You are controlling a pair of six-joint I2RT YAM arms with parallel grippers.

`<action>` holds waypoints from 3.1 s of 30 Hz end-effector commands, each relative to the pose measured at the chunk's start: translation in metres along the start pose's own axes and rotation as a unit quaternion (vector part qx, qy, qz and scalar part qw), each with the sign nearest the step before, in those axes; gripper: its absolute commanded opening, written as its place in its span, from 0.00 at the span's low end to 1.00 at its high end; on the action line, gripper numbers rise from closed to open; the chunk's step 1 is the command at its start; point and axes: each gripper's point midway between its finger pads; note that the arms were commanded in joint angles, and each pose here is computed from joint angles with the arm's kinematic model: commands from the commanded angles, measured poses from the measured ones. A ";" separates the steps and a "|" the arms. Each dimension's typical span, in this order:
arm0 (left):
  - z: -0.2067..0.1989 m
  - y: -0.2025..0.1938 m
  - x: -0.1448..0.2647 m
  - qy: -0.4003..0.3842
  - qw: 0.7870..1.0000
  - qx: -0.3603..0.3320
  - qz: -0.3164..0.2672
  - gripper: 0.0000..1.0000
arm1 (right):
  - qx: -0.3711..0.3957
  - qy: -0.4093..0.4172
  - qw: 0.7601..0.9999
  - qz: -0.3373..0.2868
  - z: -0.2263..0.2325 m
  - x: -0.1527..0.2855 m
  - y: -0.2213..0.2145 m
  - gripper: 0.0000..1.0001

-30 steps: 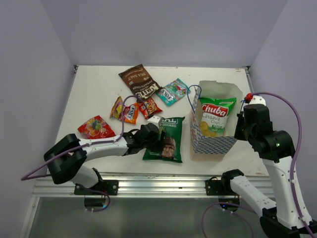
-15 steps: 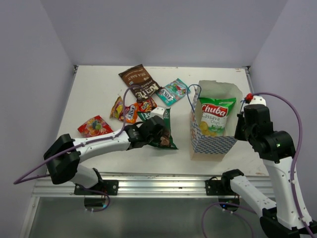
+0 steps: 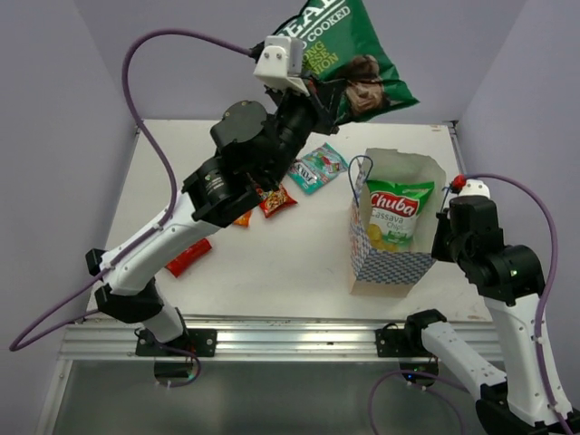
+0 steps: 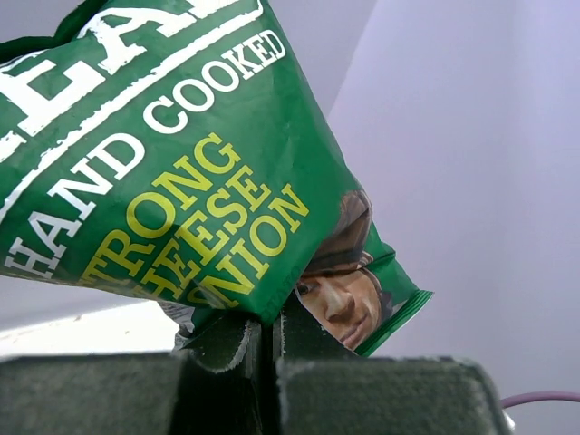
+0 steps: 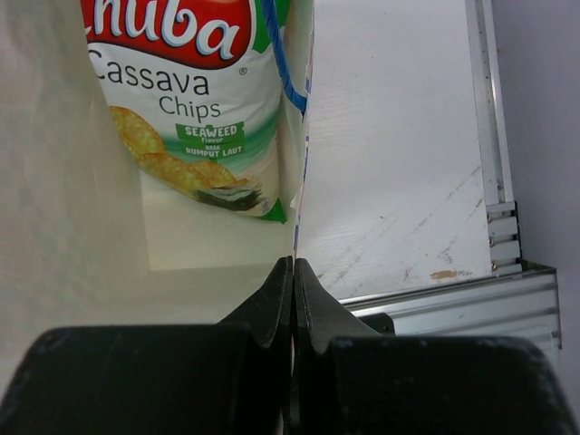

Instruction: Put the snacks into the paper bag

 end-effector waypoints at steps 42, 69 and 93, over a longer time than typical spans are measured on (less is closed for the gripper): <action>0.467 -0.136 0.213 0.587 0.783 -0.092 0.181 1.00 | -0.005 0.035 0.999 -0.025 0.014 0.001 0.023 0.00; 0.319 -0.047 0.085 0.353 0.930 -0.070 0.073 0.00 | -0.013 0.051 0.998 -0.018 0.022 -0.002 0.022 0.00; -0.029 -0.227 0.038 -0.231 0.915 0.064 0.325 0.47 | -0.031 0.051 0.998 -0.016 0.020 0.004 0.013 0.00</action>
Point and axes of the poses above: each gripper's point midway between its finger pads, its own x axis back along the fingers, its own z axis along the line the jaws close on, y = z × x, and after that the axes turned 10 degrees about x, right-handed
